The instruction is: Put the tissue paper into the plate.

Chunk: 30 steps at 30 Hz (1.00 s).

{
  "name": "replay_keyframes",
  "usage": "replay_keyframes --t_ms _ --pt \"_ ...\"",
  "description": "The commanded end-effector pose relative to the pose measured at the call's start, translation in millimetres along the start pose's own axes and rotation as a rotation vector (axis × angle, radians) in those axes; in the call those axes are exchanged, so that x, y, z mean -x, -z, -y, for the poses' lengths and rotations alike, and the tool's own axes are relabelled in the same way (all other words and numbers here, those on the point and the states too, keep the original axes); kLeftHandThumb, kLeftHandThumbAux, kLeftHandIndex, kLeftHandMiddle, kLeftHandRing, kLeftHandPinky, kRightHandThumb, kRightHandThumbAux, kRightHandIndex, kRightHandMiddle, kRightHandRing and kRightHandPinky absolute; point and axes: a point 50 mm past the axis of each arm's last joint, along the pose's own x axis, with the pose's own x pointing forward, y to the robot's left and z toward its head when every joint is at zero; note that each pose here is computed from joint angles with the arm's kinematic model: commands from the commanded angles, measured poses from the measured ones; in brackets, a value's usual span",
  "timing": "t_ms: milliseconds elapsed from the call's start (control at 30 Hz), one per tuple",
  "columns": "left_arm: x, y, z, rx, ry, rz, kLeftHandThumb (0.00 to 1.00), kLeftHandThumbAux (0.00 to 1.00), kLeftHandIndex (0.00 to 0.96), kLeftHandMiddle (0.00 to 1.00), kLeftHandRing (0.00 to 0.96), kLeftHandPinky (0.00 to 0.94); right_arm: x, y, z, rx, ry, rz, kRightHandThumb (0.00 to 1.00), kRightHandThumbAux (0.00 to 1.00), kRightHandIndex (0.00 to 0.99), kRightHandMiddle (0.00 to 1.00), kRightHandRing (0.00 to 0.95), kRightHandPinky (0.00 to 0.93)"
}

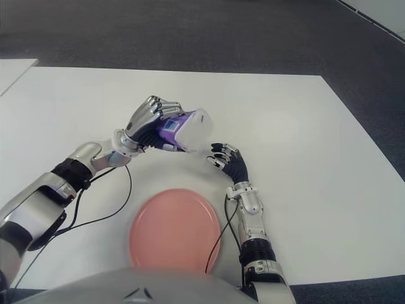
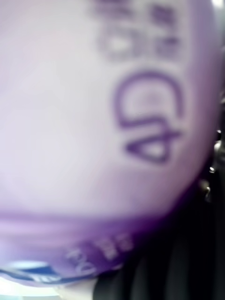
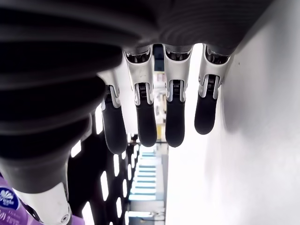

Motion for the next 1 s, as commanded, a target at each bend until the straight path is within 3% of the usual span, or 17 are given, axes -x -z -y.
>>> replay_keyframes --t_ms 33,467,767,1000 --pt "7.6 -11 5.1 0.029 0.066 0.042 0.856 0.664 0.405 0.544 0.839 0.841 18.2 29 -4.6 -0.033 0.007 -0.148 0.68 0.735 0.404 0.329 0.313 0.318" --pt "21.5 -44 11.8 0.166 0.259 0.159 0.853 0.666 0.4 0.537 0.819 0.778 17.1 28 -2.6 -0.024 0.028 -0.155 0.68 0.734 0.405 0.331 0.32 0.325" --pt "28.9 -54 25.3 0.168 0.49 0.177 0.855 0.663 0.406 0.537 0.835 0.807 17.3 25 0.5 -0.031 0.061 -0.157 0.68 0.734 0.404 0.323 0.317 0.334" --pt "41.8 -60 31.4 0.228 0.548 0.159 0.855 0.662 0.408 0.535 0.846 0.824 19.0 25 1.6 -0.055 0.071 -0.158 0.685 0.732 0.405 0.329 0.33 0.349"
